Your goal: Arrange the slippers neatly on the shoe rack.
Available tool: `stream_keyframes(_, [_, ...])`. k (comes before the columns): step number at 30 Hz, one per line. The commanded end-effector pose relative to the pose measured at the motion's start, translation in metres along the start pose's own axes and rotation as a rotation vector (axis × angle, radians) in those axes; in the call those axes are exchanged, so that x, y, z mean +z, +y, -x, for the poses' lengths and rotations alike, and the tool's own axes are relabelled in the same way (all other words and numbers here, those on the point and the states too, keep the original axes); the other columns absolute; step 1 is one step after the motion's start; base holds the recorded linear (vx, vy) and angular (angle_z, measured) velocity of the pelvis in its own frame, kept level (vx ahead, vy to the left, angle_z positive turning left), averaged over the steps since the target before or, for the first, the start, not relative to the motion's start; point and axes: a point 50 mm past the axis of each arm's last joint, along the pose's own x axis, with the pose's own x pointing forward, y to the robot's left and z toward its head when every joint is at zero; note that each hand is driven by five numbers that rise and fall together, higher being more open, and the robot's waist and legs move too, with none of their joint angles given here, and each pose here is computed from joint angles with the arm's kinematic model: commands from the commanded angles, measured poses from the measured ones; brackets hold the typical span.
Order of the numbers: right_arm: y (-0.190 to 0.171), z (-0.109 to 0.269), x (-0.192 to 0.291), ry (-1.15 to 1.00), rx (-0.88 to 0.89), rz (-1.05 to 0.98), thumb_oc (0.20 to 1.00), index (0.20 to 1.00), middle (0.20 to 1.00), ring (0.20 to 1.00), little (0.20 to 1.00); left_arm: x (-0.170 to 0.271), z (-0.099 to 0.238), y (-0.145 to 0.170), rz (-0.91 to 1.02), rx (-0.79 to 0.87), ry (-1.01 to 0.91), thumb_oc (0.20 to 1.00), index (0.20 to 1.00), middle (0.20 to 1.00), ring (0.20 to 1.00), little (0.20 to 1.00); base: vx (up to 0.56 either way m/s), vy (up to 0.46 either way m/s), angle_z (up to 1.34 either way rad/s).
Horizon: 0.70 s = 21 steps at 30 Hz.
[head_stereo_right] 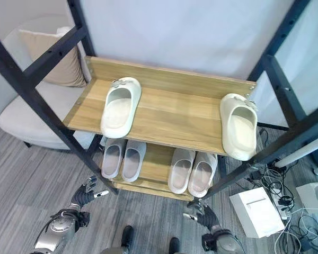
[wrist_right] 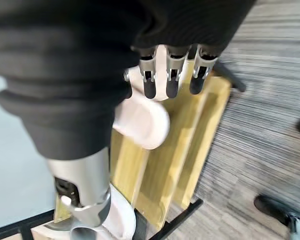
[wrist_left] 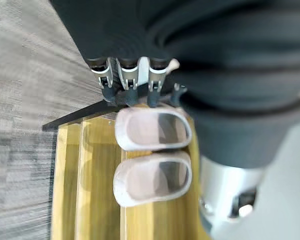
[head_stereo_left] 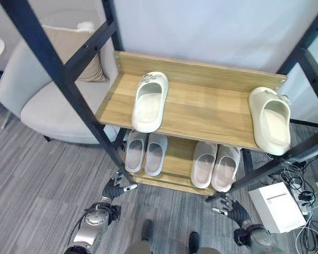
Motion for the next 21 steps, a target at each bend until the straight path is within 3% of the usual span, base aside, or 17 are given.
stream_keyframes(1, [-0.005, -0.009, 0.038, -0.138, 0.054, 0.075, 1.0, 1.0, 1.0, 1.0, 1.0, 0.024, -0.011, -0.006, -0.255, -0.138, -0.095, 1.0, 1.0, 1.0, 1.0, 1.0, 0.03, 0.002, -0.32])
stream_keyframes(4, [-0.009, -0.015, 0.032, -0.105, 0.011, 0.085, 1.0, 1.0, 1.0, 1.0, 1.0, 0.058, -0.018, -0.043, -0.578, -0.37, -0.241, 1.0, 1.0, 1.0, 1.0, 1.0, 0.03, -0.012, -0.38])
stream_keyframes(9, [-0.013, -0.027, 0.04, -0.119, -0.047, 0.061, 1.0, 1.0, 1.0, 1.0, 1.0, 0.123, -0.005, -0.092, -0.639, -0.611, -0.528, 1.0, 1.0, 1.0, 1.0, 1.0, 0.02, -0.023, -0.22])
stream_keyframes(15, [-0.018, -0.031, 0.044, -0.119, -0.082, 0.065, 1.0, 1.0, 1.0, 1.0, 1.0, 0.183, 0.026, -0.117, -0.356, -0.84, -0.725, 1.0, 1.0, 1.0, 1.0, 1.0, 0.03, -0.037, 0.03])
stream_keyframes(16, [-0.018, -0.032, 0.044, -0.118, -0.084, 0.066, 1.0, 1.0, 1.0, 1.0, 1.0, 0.193, 0.033, -0.117, -0.281, -0.877, -0.752, 1.0, 1.0, 1.0, 1.0, 1.0, 0.04, -0.079, 0.05])
stream_keyframes(17, [-0.015, -0.032, 0.043, -0.115, -0.073, 0.062, 1.0, 1.0, 1.0, 1.0, 1.0, 0.224, 0.051, -0.112, -0.078, -0.933, -0.859, 1.0, 1.0, 1.0, 1.0, 1.0, 0.07, -0.112, 0.13])
stream_keyframes(18, [-0.009, -0.031, 0.039, -0.108, -0.055, 0.046, 1.0, 1.0, 1.0, 1.0, 1.0, 0.248, 0.064, -0.099, 0.083, -0.9, -0.969, 1.0, 1.0, 1.0, 1.0, 1.0, 0.09, -0.147, 0.17])
stream_keyframes(19, [0.001, -0.027, 0.035, -0.116, -0.016, 0.027, 1.0, 1.0, 1.0, 1.0, 1.0, 0.278, 0.078, -0.063, 0.148, -0.654, -1.195, 1.0, 1.0, 1.0, 1.0, 1.0, 0.08, -0.111, 0.27])
stream_keyframes(21, [0.004, -0.027, 0.031, -0.105, -0.014, 0.011, 1.0, 1.0, 1.0, 1.0, 1.0, 0.287, 0.084, -0.042, 0.105, -0.475, -1.295, 1.0, 1.0, 1.0, 1.0, 1.0, 0.04, -0.051, 0.25])
